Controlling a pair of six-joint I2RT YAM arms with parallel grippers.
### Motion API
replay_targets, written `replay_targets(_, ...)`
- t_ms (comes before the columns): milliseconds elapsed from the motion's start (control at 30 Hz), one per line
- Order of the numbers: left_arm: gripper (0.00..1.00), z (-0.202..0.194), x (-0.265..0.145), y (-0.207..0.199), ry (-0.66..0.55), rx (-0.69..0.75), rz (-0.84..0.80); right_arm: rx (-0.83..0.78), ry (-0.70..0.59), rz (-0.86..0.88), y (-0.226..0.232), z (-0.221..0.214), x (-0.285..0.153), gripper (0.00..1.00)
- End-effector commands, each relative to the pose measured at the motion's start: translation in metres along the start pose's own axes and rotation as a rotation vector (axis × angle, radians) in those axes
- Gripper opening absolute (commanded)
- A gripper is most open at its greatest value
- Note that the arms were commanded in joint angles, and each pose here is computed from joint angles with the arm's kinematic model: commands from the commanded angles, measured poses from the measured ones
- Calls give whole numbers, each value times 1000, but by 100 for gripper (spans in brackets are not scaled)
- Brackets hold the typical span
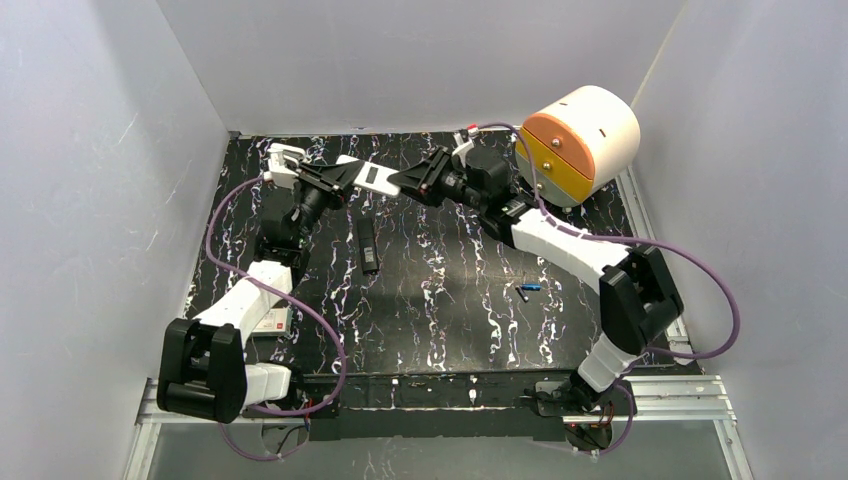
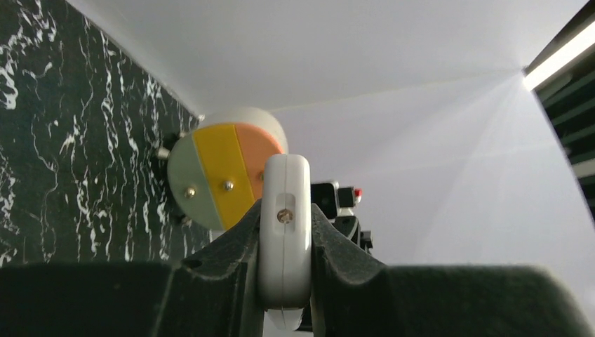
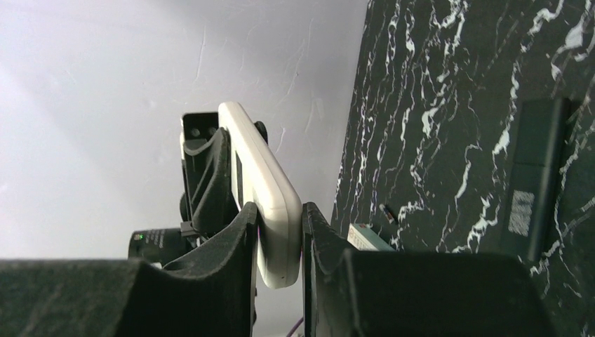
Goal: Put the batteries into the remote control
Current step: Load the battery cover into the remote control, then place the remote control at the center of the board.
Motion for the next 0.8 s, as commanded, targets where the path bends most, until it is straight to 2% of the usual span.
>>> replay_targets(0, 0, -91, -39, -30, 733, 134, -83, -108, 105, 105, -3, -25, -14, 31)
replay_targets(100, 0, -87, -31, -34, 731, 145, -89, -197, 142, 149, 0, -22, -30, 47)
replay_targets(200, 0, -84, -28, -32, 746, 156, -84, -291, 133, 236, 10, -14, -50, 71)
replay_targets(300, 0, -81, -29, -29, 772, 165, -77, -411, 150, 303, 19, -5, -69, 84)
replay_targets(433, 0, -79, -33, -30, 808, 190, -86, -552, 235, 343, 14, 1, -88, 87)
replay_targets(567, 0, -75, -35, -32, 802, 195, -90, -619, 334, 431, 11, -4, -106, 87)
replay_targets(767, 0, -76, -38, -38, 834, 239, -121, -672, 442, 538, 8, -15, -122, 81)
Point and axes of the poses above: each gripper's point midway between its finger pads, its own x axis out along the fingers, its own y axis along the line the jaws close on, z = x × y, the point moved 9 cm from there along -x, back along the fingers, and after that the axes turned 14 degrees about -x, right-handed, at the moved point
